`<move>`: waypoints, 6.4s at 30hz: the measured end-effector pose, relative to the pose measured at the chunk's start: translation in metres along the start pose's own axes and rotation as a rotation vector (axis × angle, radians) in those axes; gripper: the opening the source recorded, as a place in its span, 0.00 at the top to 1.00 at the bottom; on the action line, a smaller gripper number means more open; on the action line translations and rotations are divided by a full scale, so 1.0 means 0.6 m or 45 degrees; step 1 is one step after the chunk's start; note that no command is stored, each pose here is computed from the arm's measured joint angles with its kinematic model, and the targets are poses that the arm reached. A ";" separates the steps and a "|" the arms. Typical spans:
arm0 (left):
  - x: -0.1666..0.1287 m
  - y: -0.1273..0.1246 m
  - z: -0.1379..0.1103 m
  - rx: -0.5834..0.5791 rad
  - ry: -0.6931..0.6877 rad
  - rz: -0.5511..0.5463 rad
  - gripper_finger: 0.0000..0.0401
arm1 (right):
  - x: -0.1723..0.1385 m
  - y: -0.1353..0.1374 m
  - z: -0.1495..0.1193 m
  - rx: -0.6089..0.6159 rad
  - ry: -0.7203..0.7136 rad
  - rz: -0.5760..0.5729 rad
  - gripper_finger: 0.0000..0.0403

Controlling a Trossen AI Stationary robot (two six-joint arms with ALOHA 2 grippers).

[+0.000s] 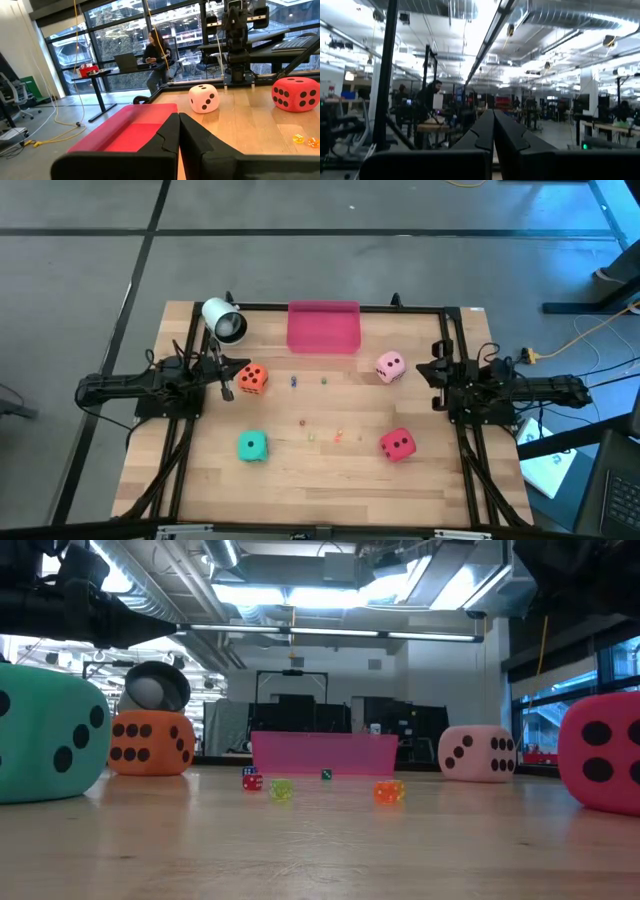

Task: Pick & Place Dice
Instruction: Put the big pink dice into the pink bin

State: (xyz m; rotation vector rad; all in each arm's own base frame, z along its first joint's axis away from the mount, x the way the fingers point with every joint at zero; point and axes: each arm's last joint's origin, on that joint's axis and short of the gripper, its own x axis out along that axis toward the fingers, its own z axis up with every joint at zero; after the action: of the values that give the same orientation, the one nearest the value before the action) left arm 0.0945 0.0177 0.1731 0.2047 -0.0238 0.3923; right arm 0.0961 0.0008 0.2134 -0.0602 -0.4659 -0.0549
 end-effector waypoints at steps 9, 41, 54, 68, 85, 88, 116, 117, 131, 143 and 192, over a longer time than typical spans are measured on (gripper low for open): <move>0.000 0.000 0.000 0.001 0.000 0.000 0.99 | 0.012 -0.005 0.030 -0.018 -0.017 -0.097 0.97; -0.015 0.009 0.069 -0.402 -0.583 -0.202 0.99 | 0.091 -0.011 0.065 0.039 0.307 -0.294 0.97; -0.010 0.011 0.066 -0.404 -0.537 -0.098 0.89 | 0.151 -0.013 0.109 -0.135 0.560 -0.314 0.97; 0.001 0.012 0.082 -0.322 -0.291 -0.107 0.65 | 0.189 -0.015 0.130 -0.024 1.034 -0.410 0.83; 0.010 0.007 0.076 -0.300 -0.220 -0.145 0.64 | 0.229 -0.034 0.071 -0.043 1.721 -0.587 0.12; 0.010 0.007 0.076 -0.310 -0.221 -0.146 0.64 | 0.231 -0.039 0.050 -0.026 1.835 -0.563 0.08; 0.010 0.005 0.077 -0.344 -0.223 -0.184 0.64 | 0.244 -0.116 -0.048 0.699 2.019 -0.939 0.07; 0.010 0.005 0.077 -0.345 -0.223 -0.190 0.64 | 0.242 -0.118 -0.047 0.690 2.025 -0.959 0.07; 0.010 0.004 0.076 -0.349 -0.214 -0.215 0.64 | 0.254 -0.140 -0.047 0.492 1.943 -0.820 0.07; 0.011 0.003 0.071 -0.342 -0.178 -0.219 0.64 | 0.261 -0.141 -0.047 0.497 1.885 -0.788 0.07; 0.011 0.001 0.063 -0.360 -0.112 -0.228 0.64 | 0.228 -0.153 -0.125 0.706 2.242 -1.246 0.07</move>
State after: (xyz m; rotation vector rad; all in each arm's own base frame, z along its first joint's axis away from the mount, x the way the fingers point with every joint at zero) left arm 0.1012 0.0131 0.2108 -0.0554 -0.1453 0.1979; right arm 0.2456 -0.1014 0.2124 0.7298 1.3032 -0.8536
